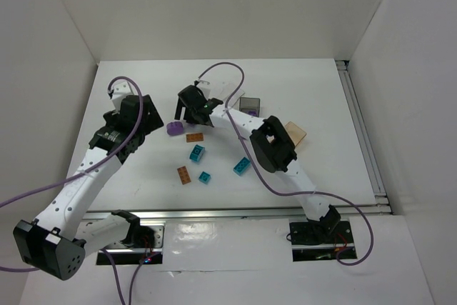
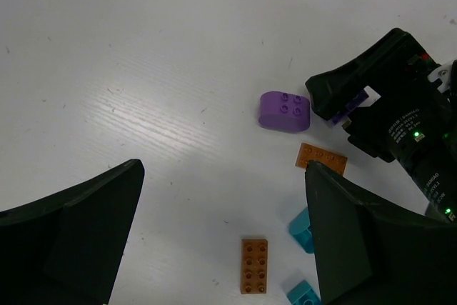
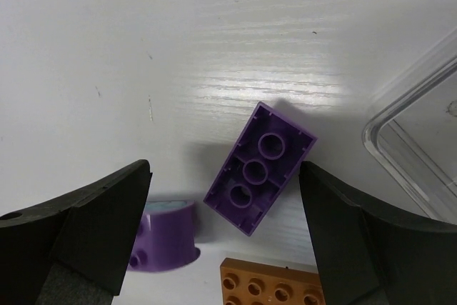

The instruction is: Sort the legos into containers by color

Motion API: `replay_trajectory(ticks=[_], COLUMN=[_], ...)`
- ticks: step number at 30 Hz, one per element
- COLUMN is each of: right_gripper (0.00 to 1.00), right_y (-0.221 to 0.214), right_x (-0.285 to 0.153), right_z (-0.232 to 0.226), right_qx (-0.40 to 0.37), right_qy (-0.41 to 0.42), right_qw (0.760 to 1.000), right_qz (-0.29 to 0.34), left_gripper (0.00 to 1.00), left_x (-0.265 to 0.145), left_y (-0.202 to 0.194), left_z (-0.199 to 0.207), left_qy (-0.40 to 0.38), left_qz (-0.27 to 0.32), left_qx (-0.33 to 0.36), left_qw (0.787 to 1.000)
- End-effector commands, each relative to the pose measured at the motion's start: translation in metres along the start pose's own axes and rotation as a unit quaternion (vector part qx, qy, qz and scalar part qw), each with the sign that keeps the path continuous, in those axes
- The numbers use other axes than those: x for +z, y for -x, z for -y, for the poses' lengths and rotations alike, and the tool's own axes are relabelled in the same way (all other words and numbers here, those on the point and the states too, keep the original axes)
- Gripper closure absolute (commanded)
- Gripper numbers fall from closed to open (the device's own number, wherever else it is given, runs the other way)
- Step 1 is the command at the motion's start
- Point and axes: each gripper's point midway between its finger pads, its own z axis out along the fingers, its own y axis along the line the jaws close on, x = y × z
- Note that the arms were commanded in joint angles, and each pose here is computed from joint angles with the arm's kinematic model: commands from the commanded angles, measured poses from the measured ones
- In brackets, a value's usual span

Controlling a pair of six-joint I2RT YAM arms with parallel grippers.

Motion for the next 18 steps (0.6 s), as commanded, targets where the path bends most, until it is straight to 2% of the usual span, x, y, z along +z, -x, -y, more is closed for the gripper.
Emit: replay_trajectory(ticks=[1,8,11,17,18], right_gripper=[0.08,0.1,0.22,0.35,0.4], right_y=[-0.012,0.005,0.006,-0.018,-0.023], right_x=[0.016,0.012,0.008,0.017,0.015], right_z=[0.037,0.043,0.04,0.048,0.044], right_qx=[-0.017,-0.013,-0.027,-0.073,-0.077], right_qy=[-0.054,-0.059,-0.07,-0.109,-0.105], right_qw=[0.998,0.998,0.997,0.991,0.991], right_qz=[-0.021,-0.004,0.001,-0.004,-0.006], left_gripper=[0.0,0.0,0.0,0.0,0.0], left_x=[-0.001,0.001,0.001,0.003,0.003], left_y=[0.009,0.008,0.008,0.005,0.005], left_z=[0.003,0.006,0.006,0.005,0.005], left_qy=[-0.009,-0.013,-0.013,-0.011,-0.011], left_qz=[0.012,0.009,0.009,0.006,0.006], left_qx=[0.005,0.005,0.005,0.007,0.007], left_qw=[1.0,1.0,1.0,1.0,1.0])
